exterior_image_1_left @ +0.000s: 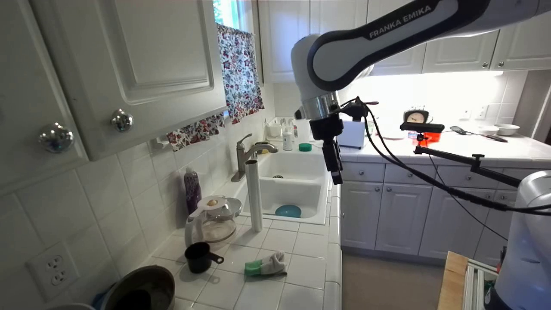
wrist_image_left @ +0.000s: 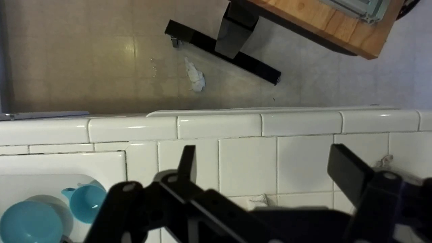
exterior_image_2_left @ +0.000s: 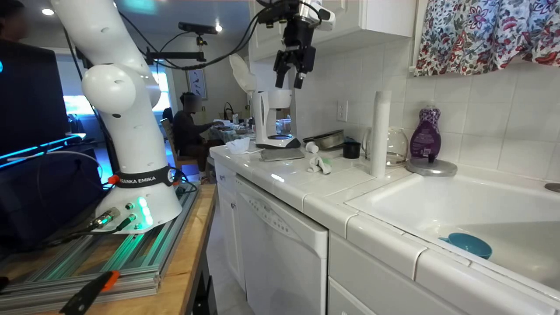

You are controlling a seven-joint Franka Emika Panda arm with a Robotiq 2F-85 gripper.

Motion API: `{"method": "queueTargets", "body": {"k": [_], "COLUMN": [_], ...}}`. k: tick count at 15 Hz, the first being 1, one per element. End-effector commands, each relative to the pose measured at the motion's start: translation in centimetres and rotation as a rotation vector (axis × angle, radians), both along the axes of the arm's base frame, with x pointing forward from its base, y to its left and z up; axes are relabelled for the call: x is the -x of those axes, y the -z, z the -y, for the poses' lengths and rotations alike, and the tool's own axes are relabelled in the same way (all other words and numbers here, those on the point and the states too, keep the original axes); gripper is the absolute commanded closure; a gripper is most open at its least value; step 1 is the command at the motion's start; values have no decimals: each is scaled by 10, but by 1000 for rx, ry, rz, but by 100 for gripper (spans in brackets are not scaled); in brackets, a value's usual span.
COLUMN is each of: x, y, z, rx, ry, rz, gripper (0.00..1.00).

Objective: Move the measuring cup to the right then put the towel in the measuring cup.

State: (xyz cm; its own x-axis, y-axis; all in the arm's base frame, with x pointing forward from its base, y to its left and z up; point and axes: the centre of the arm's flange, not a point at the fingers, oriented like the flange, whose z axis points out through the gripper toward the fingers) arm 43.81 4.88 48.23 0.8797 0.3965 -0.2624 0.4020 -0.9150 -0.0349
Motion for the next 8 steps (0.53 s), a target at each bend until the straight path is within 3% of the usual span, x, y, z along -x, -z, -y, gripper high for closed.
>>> {"method": "queueTargets", "body": {"k": [1, 4, 5, 6, 8], "x": [-11, -16, -16, -10, -11], "y": [47, 79, 83, 71, 83], "z": [-38, -65, -70, -63, -70], "rx": [77, 161, 167, 121, 138], "ry": [-133, -188, -206, -186, -203], "rz": [-37, -32, -52, -46, -67], "gripper": [0, 0, 0, 0, 0]}}
